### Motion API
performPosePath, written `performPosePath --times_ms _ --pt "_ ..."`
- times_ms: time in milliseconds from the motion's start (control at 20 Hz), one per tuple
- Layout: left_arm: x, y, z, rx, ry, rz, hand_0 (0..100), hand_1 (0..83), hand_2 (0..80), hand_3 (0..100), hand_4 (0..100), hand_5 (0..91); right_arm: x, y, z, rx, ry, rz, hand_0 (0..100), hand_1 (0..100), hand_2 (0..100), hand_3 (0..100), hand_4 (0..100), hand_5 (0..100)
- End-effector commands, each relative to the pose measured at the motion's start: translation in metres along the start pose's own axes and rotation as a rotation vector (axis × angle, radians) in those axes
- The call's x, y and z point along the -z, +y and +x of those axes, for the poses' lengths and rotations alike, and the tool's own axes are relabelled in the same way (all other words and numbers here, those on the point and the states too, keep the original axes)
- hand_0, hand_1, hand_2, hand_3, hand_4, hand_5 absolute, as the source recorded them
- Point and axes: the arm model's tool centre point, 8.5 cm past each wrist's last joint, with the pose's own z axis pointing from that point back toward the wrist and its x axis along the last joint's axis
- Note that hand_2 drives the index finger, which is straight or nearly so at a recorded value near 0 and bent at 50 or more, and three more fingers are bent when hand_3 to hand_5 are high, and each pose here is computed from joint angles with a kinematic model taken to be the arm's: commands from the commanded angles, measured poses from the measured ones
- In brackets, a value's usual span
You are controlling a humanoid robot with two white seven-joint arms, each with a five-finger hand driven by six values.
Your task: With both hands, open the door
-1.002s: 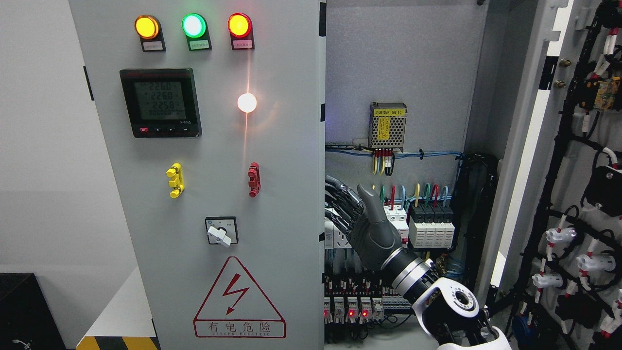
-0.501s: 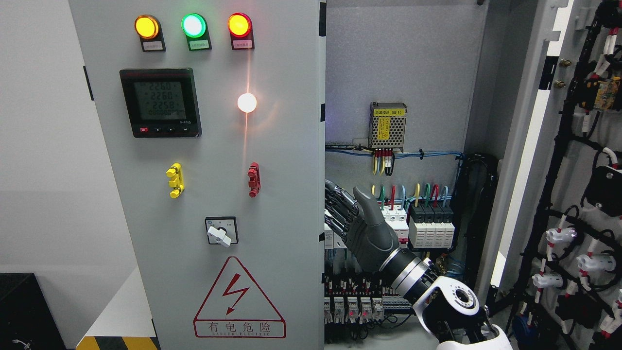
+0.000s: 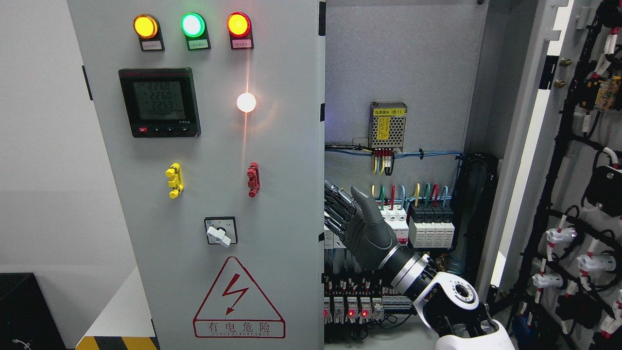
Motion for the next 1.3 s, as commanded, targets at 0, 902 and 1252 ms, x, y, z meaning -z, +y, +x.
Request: performPosePath --times_ms 0,902,1252 --pt "-0.0003 0.0031 -0.0173 0.018 0.024 0.005 0 0.0 0.0 0 0 0.0 0.0026 -0.0011 -0.0033 0.004 0.015 0.019 19 0 0 0 0 0" --pt "-0.0003 0.0031 -0.0173 0.018 0.024 0.005 0 0.0 0.0 0 0 0.0 0.0019 -0.0036 0.0000 -0.004 0.017 0.042 19 0 0 0 0 0" --pt "-0.0003 0.0031 -0.0173 0.018 0.024 0.005 0 0.0 0.0 0 0 0.0 0.0032 -0.0010 0.0027 -0.009 0.015 0.084 19 0 0 0 0 0"
